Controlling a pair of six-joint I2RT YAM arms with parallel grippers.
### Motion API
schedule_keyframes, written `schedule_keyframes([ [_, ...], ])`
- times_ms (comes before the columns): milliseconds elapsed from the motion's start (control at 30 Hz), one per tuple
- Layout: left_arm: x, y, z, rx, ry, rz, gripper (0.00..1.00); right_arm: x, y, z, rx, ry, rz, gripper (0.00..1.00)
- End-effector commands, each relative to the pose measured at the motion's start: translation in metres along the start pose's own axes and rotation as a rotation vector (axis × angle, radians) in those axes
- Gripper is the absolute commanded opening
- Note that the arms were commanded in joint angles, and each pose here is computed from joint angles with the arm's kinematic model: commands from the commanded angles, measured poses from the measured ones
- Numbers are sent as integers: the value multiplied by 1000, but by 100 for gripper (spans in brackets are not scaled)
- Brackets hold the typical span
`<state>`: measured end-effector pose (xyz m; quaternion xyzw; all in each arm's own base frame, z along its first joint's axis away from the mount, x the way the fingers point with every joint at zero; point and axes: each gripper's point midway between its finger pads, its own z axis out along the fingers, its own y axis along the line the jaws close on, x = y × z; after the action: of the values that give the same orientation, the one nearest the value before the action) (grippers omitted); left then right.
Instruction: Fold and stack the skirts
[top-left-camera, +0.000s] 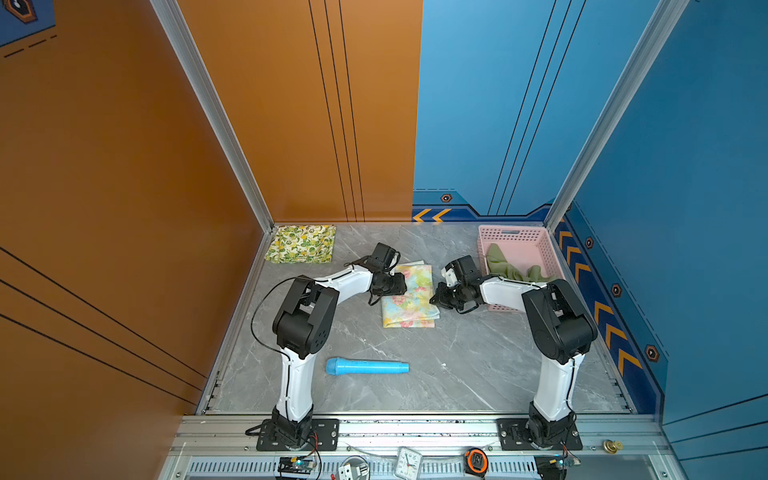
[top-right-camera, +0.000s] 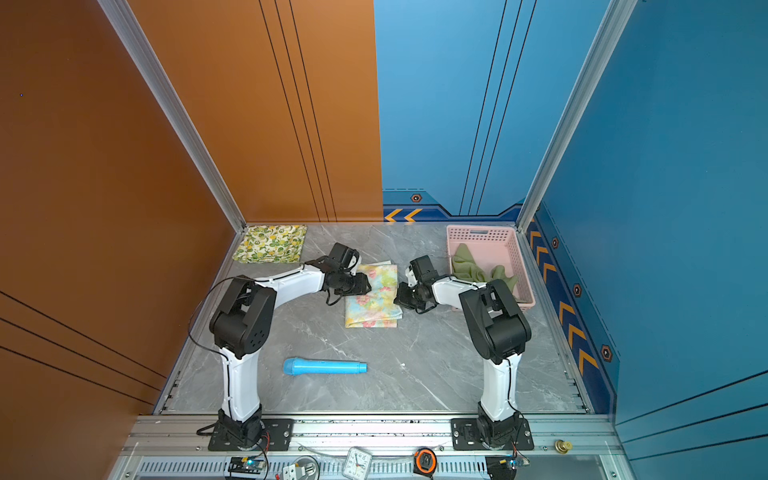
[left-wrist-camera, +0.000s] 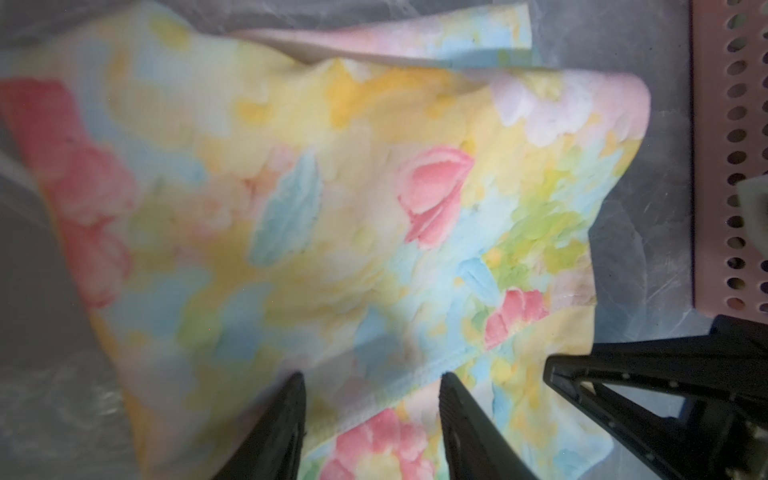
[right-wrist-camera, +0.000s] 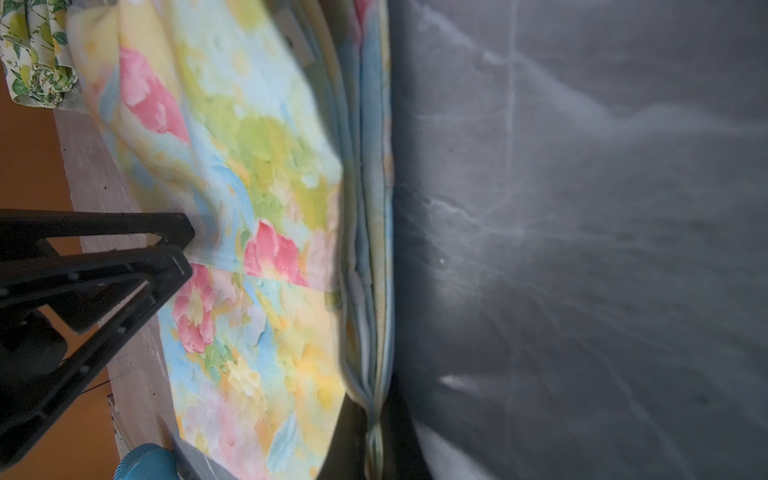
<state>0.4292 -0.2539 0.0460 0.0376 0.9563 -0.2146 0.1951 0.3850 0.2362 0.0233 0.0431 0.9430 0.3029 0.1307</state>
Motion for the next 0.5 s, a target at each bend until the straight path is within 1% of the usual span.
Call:
schedule_keyframes([
  [0, -19, -4, -30, -1, -41, 10, 56, 14, -30, -1, 110, 16, 55, 0],
  [100, -35, -3, -32, 5, -59, 10, 56, 13, -29, -1, 108, 15, 54, 0],
  [300, -60, 1, -4, 4, -47, 1, 56, 9, -26, -3, 105, 5, 55, 0],
  [467, -60, 19, 23, -18, -6, -22, 56, 3, -22, -3, 101, -8, 56, 0],
])
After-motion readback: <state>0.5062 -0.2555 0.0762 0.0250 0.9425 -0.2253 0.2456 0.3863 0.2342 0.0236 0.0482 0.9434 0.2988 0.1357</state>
